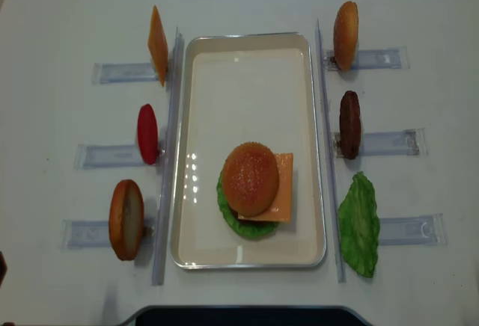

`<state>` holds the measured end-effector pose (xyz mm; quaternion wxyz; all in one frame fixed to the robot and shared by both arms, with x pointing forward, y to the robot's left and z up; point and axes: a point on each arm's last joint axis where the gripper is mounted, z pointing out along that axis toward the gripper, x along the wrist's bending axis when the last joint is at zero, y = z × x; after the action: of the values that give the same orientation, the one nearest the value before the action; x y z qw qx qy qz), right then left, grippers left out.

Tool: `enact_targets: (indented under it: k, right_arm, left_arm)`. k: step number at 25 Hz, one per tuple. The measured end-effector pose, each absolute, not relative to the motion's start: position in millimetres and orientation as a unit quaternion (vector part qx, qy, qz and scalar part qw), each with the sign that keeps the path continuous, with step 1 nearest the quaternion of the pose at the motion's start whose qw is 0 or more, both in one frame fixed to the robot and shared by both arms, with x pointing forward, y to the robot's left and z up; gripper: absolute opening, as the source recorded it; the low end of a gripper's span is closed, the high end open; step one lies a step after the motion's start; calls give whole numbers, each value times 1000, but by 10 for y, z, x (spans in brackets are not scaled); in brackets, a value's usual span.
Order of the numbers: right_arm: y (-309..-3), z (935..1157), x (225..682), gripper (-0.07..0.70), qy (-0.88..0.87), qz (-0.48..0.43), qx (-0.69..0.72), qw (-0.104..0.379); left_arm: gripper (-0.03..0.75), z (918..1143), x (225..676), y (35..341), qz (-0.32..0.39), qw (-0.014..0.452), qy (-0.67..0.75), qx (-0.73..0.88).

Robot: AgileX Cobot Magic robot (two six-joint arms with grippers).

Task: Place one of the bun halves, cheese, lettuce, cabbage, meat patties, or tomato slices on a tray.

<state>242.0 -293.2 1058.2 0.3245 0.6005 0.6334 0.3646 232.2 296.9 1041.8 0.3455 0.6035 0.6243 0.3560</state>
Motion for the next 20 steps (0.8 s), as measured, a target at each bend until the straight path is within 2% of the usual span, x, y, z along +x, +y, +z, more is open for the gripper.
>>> enact_targets:
  k: [7, 20]
  right_arm:
    - [-2935, 10583, 2288, 481, 618, 392, 582, 354]
    - [-2934, 10458, 2297, 481, 638, 364, 592, 331]
  left_arm:
    - [-1, 10418, 2322, 2969, 356, 346, 624, 603]
    - [-1, 10418, 2322, 2969, 356, 346, 624, 603]
